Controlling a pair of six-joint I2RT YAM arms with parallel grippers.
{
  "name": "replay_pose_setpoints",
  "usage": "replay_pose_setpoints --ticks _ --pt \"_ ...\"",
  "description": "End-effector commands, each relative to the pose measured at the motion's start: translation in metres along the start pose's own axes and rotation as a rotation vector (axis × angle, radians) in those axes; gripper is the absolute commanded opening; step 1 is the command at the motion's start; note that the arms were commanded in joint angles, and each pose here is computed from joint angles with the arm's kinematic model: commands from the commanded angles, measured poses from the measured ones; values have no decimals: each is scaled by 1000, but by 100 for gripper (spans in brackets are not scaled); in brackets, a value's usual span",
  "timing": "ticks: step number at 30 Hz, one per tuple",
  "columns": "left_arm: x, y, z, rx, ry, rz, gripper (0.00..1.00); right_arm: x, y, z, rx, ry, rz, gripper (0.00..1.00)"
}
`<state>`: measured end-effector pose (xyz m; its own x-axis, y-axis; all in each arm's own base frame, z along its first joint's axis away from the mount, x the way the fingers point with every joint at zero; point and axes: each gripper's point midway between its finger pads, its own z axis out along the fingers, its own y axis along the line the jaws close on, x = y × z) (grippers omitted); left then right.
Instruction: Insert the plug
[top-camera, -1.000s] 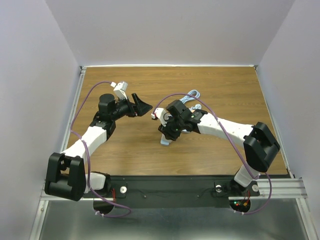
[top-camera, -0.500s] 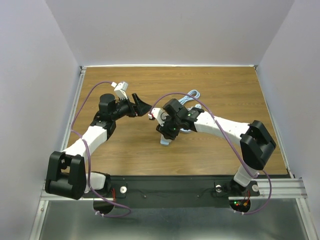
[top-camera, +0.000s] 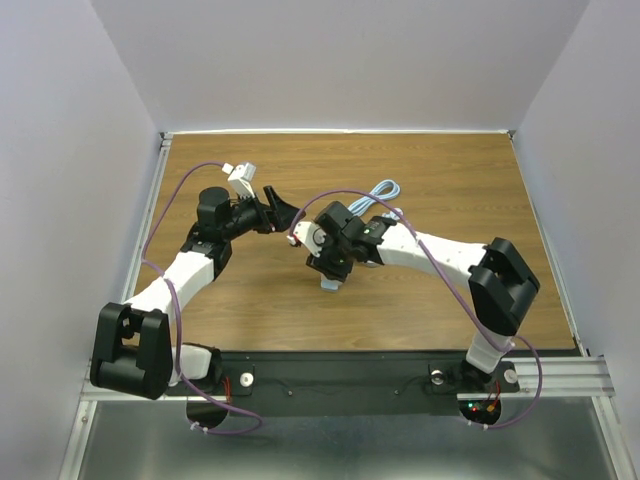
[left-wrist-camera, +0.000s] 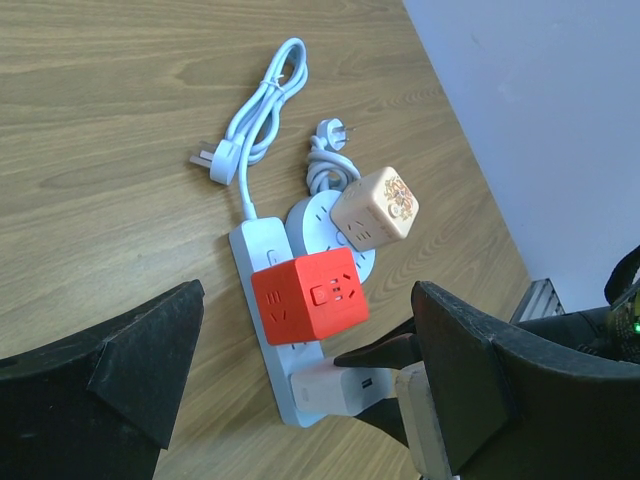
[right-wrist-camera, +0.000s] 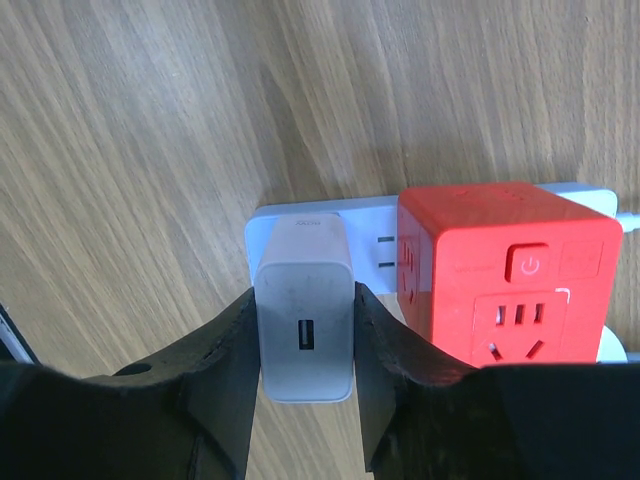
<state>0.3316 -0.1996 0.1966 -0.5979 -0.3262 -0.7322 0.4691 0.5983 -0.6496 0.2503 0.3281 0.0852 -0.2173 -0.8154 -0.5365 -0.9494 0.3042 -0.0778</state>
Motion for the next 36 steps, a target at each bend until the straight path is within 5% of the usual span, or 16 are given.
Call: replay_pose_setpoints --ticks 1,36 --pt "-15 -16 -5 57 -48 50 96 30 9 29 -38 135 -19 1" --pt "-14 -19 -9 62 -55 51 96 122 75 40 -177 242 262 0"
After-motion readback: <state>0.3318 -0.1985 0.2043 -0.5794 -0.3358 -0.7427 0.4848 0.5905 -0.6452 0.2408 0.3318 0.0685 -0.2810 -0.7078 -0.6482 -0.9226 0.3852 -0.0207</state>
